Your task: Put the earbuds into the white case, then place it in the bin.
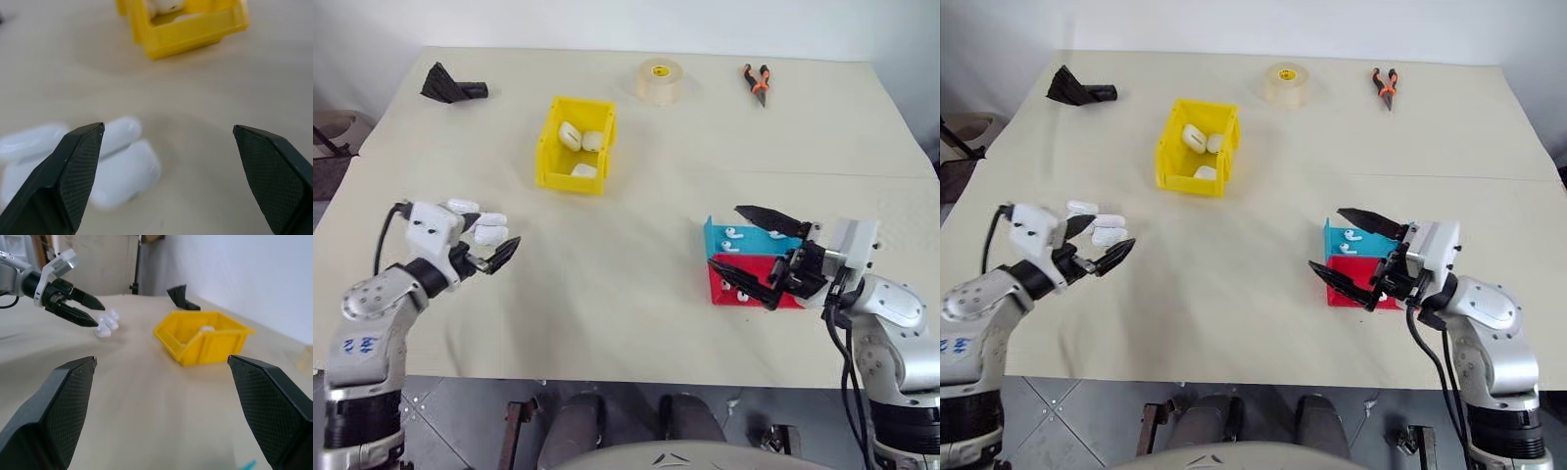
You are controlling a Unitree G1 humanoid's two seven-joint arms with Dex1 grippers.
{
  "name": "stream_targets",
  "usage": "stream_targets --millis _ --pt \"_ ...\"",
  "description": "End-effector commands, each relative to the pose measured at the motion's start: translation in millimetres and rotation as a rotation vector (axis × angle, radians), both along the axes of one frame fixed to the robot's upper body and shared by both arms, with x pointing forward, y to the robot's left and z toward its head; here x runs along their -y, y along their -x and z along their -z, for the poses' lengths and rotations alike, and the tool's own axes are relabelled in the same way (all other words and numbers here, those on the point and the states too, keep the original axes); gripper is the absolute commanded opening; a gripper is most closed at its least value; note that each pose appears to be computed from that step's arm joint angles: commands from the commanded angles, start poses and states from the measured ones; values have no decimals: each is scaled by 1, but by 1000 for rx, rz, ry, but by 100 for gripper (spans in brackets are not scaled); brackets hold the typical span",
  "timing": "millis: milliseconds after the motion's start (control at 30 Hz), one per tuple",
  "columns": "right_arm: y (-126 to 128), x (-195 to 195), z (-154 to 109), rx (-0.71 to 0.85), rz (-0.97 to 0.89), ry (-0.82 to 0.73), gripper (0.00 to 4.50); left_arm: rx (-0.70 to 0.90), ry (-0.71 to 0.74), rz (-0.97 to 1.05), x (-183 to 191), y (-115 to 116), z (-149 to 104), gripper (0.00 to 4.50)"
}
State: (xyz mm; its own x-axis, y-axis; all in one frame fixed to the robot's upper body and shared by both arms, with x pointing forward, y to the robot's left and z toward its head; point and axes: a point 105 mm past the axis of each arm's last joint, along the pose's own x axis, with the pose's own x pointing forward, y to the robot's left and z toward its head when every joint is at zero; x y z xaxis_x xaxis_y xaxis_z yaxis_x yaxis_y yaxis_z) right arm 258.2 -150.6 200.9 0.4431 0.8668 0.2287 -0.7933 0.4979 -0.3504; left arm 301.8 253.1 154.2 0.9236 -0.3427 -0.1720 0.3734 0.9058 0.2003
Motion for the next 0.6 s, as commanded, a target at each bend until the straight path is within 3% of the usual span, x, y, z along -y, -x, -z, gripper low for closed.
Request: stream_targets --millis 33,600 --pt "2 -2 -9 68 -19 -18 450 -38 -2 -76 -5 8 -6 448" --pt "-1 -2 -6 4 -72 17 450 -485 24 -299 -9 -18 -20 448"
